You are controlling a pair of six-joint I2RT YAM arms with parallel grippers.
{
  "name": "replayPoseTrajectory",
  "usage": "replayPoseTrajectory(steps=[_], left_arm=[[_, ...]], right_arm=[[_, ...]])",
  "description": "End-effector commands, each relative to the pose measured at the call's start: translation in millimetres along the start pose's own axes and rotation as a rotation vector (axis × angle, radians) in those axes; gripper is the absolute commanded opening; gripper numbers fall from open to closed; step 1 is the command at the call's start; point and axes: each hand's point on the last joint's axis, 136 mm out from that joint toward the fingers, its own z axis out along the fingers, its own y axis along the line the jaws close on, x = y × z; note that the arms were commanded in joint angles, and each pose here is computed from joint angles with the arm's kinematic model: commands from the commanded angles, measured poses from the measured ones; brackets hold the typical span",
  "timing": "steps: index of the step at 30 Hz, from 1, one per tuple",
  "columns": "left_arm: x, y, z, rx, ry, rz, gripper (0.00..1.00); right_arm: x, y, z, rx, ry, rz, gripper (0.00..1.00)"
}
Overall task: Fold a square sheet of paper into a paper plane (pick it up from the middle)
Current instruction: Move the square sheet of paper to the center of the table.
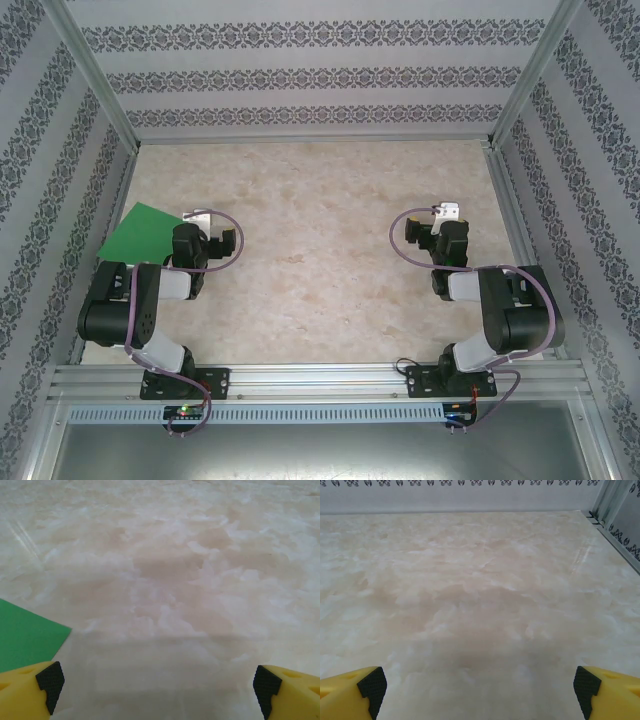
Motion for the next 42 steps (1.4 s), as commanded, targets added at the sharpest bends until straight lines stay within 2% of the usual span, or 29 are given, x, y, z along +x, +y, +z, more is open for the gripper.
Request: replayPoseTrajectory(steps=[1, 21, 29, 34, 42], left_arm=[[-22, 0, -1, 0.009, -0.076, 0.004, 1.0], [-23, 3, -1, 0.007, -0.079, -0.004, 1.0], [-61, 17, -25, -0.078, 0.004, -0.067, 1.0], [-66, 24, -42, -0.141, 0.189, -0.202, 1.0], [-57, 38, -57, -0.221, 0.434, -0.302, 1.0]], right_arm=[[-16, -1, -1, 0.007, -0.053, -0.005, 0.98], [-18, -1, -2, -0.005, -0.062, 0.009, 0.98], [-57, 4, -35, -0.042, -0.077, 0.012, 0.98], [-97, 40, -70, -0.252, -0.093, 0.077, 0.98], [-127, 120, -120, -0.678, -0.017, 0.149, 0.98]])
